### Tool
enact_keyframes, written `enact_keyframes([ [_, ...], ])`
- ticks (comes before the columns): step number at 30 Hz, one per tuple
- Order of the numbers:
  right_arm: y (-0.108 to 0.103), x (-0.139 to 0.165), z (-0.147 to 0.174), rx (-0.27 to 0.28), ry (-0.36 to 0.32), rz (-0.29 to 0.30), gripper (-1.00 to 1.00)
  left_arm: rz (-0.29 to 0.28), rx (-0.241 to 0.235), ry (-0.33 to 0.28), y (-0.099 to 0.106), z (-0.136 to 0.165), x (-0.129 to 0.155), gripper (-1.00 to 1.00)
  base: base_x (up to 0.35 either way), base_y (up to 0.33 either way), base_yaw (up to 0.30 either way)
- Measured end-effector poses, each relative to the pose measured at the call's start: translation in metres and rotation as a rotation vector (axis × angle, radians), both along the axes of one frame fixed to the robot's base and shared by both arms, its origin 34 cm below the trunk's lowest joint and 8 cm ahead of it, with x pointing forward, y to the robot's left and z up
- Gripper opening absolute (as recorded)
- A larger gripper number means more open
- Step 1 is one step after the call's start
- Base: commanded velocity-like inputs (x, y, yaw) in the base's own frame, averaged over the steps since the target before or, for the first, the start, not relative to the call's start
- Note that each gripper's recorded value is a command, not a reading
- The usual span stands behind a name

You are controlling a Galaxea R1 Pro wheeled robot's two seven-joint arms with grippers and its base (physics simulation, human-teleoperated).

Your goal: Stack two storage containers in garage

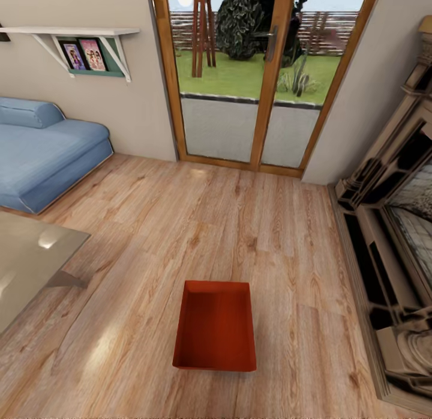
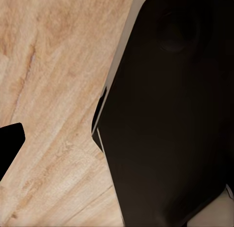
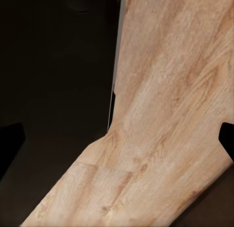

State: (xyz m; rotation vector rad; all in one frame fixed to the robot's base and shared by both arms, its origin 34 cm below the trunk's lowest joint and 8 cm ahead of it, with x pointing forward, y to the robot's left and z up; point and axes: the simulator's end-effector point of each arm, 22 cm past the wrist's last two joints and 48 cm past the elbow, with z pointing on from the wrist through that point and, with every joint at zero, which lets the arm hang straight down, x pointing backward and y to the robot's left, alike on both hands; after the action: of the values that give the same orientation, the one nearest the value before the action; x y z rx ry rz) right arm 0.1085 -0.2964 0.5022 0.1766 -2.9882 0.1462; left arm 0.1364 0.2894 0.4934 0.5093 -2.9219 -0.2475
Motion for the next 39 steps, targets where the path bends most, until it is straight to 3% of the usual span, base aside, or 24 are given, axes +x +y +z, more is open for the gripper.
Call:
enact_keyframes([
  [39, 0.0, -0.024, 0.003, 0.0, 0.062, 0.0, 1.0, -0.001, 0.0, 0.062, 0.0, 0.001, -0.025, 1.0, 0.0, 0.0, 0.0],
])
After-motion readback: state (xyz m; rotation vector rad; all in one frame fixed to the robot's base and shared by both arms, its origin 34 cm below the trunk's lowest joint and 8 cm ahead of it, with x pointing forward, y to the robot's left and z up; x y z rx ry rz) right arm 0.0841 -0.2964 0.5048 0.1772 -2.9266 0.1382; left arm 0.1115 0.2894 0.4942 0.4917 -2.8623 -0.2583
